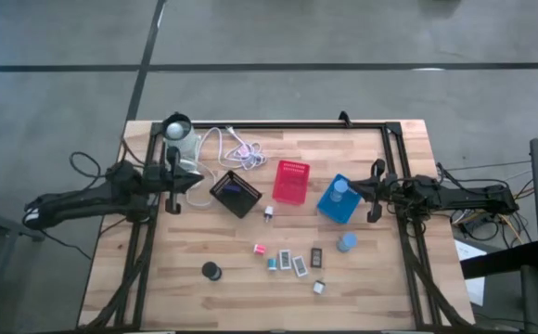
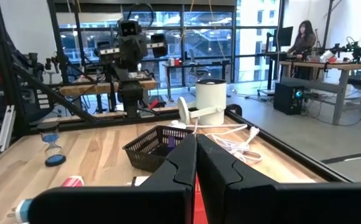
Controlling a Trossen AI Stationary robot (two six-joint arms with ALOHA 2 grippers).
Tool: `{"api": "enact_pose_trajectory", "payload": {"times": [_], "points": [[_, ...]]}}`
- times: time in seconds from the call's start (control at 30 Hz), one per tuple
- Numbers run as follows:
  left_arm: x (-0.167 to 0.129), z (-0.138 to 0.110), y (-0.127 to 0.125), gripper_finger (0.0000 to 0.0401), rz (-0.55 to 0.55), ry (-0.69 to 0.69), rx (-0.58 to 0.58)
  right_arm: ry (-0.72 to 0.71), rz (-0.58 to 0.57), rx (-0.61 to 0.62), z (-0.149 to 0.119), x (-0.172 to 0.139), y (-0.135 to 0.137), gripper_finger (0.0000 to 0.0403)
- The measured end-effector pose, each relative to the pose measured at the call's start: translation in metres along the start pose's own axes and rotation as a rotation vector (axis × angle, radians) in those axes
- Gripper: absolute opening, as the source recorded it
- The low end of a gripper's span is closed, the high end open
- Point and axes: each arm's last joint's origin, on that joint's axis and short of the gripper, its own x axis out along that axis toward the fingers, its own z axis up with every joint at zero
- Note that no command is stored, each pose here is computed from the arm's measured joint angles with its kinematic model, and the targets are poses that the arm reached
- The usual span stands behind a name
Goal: Pick & Place Office items
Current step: Put the white charger adapter into the red basket
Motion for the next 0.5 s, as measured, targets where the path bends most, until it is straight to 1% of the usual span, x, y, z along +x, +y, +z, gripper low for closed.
{"api": "enact_pose_trajectory", "payload": {"times": [0.37, 0.5], "points": [[-0.011, -0.034, -0.004, 0.0006, 0.002, 0.044, -0.033, -0.001, -0.001, -0.018, 0.0, 0.0, 0.0, 0.0008], [-0.013, -0.039, -0.004, 0.0004, 0.02, 0.02, -0.033, -0.001, -0.001, -0.029, 0.0, 0.0, 0.0, 0.0008]]}}
